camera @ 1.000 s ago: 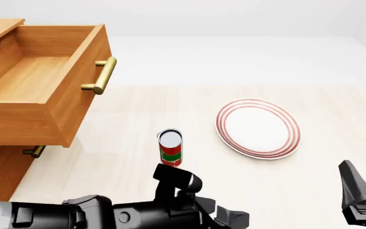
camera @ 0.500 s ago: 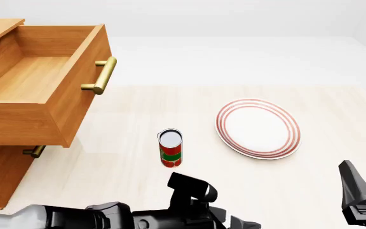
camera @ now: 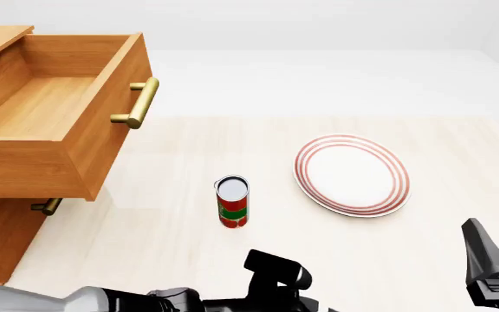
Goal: Put the bowl in the top drawer of the cabinet.
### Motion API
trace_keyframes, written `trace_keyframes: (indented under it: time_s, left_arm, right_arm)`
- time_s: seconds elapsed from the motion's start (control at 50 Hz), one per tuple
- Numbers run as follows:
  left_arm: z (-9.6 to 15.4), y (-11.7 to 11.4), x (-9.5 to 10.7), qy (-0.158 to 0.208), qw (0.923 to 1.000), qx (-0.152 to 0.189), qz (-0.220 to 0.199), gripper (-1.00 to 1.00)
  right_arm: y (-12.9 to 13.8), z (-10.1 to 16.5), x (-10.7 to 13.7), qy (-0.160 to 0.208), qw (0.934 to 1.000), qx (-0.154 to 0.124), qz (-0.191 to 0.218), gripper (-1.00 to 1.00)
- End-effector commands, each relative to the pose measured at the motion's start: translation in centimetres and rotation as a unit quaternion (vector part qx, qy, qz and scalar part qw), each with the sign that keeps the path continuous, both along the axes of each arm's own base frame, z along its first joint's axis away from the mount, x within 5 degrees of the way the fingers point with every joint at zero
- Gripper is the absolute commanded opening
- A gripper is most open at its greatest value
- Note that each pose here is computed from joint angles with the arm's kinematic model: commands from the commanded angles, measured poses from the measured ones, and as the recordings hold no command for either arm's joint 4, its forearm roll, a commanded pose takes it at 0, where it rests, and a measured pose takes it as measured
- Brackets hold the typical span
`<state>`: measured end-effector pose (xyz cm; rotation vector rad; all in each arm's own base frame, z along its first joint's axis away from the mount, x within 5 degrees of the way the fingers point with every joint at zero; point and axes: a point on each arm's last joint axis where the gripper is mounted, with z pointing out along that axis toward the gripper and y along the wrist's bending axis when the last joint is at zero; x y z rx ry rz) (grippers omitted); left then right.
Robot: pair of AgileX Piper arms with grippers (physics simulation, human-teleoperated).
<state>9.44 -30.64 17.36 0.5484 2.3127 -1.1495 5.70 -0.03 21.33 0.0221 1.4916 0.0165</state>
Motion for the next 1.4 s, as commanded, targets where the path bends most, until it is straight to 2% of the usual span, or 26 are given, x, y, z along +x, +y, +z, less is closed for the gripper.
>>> trace_keyframes:
  time_s: [0.02, 0.8, 1.4]
  left_arm:
    - [-1.0, -0.7, -0.2, 0.009, 1.0, 0.003, 0.0, 1.0]
    - [-3.4, -4.0, -1.3, 0.024, 0.9993, 0.018, -0.022, 1.0]
    - [-5.3, -5.0, -1.8, 0.04, 0.9987, 0.023, -0.022, 1.0]
  right_arm:
    - [0.0, 0.0, 0.0, 0.0, 1.0, 0.0, 0.0, 1.0]
    - [0.0, 0.0, 0.0, 0.0, 1.0, 0.0, 0.0, 1.0]
    - [0.0, 0.0, 0.0, 0.0, 1.0, 0.0, 0.0, 1.0]
